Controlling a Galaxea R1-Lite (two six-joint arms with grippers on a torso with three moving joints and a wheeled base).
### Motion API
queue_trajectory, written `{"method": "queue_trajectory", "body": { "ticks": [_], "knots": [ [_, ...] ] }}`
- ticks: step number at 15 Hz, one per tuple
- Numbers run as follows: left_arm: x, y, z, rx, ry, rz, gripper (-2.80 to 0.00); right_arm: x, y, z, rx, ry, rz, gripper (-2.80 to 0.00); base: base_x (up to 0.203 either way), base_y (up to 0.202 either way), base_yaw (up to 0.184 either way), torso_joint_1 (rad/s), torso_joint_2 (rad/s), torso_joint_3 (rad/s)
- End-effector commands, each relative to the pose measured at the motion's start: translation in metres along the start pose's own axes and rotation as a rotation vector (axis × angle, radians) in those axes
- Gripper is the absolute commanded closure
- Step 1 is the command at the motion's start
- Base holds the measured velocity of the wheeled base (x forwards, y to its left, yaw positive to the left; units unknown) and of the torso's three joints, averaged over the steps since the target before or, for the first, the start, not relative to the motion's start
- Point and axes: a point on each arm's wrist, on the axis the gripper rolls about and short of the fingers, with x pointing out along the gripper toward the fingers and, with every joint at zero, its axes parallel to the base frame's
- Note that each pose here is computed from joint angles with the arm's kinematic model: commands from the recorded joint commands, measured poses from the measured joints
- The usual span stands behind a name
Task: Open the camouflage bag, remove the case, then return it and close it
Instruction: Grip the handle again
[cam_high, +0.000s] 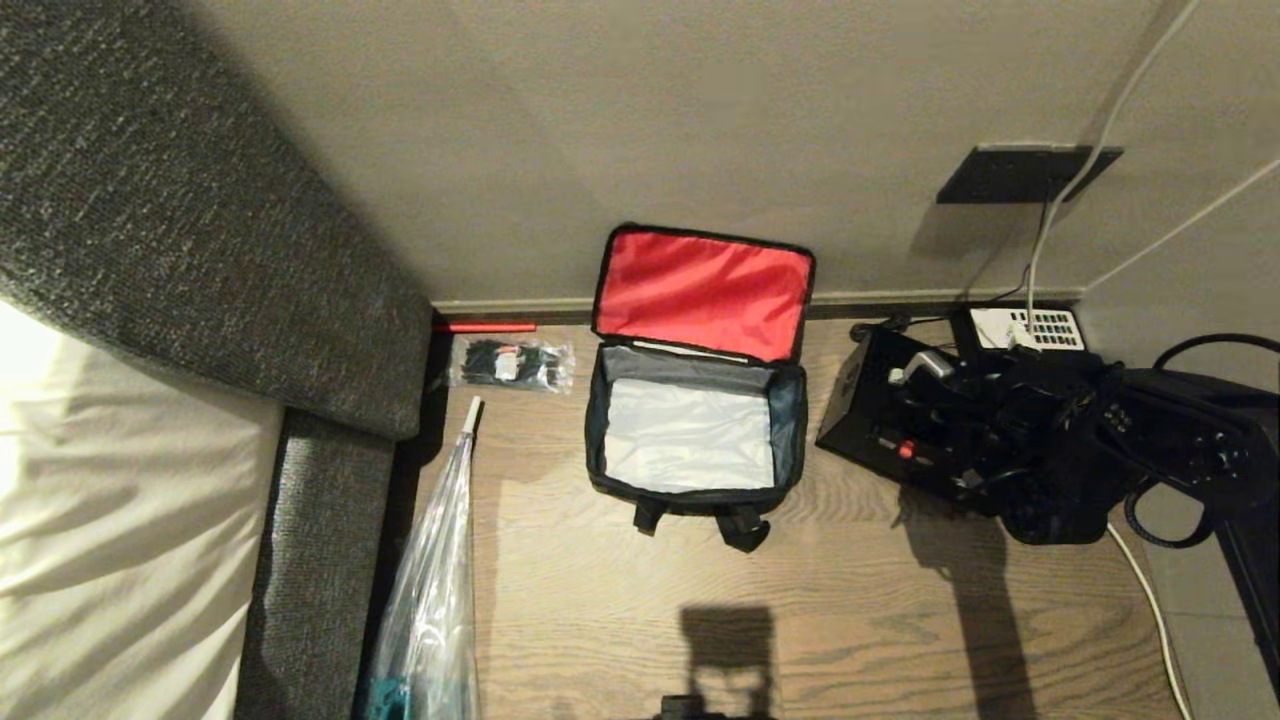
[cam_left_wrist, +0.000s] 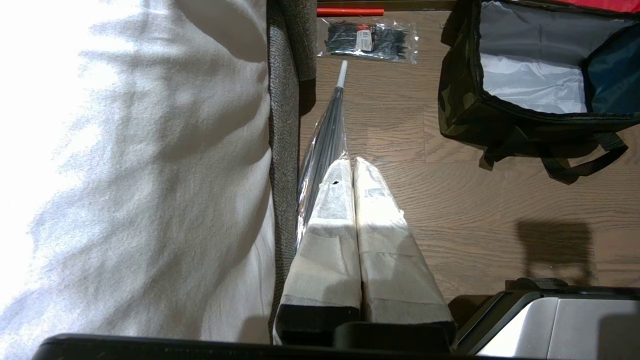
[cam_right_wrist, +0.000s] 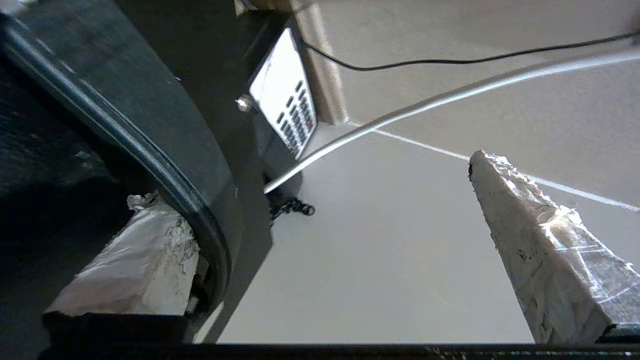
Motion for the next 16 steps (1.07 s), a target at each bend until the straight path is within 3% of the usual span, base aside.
{"method": "queue_trajectory", "body": {
  "ticks": [1, 7, 8, 16],
  "knots": [
    [0.0, 0.0, 0.0, 0.001, 0.0, 0.0, 0.0, 0.001, 0.006, -0.002, -0.011, 0.009, 0.0, -2.8, 0.0, 0.0, 0.0, 0.0, 0.0, 0.0],
    [0.0, 0.0, 0.0, 0.001, 0.001, 0.0, 0.0, 0.014, 0.015, 0.0, -0.005, 0.055, -0.044, -2.8, 0.0, 0.0, 0.0, 0.0, 0.0, 0.0],
    [0.0, 0.0, 0.0, 0.001, 0.001, 0.0, 0.0, 0.014, 0.017, -0.001, -0.008, 0.06, -0.042, 0.0, 0.0, 0.0, 0.0, 0.0, 0.0, 0.0],
    [0.0, 0.0, 0.0, 0.001, 0.0, 0.0, 0.0, 0.012, 0.014, 0.002, 0.014, 0.055, -0.042, 0.0, 0.0, 0.0, 0.0, 0.0, 0.0, 0.0]
  ]
}}
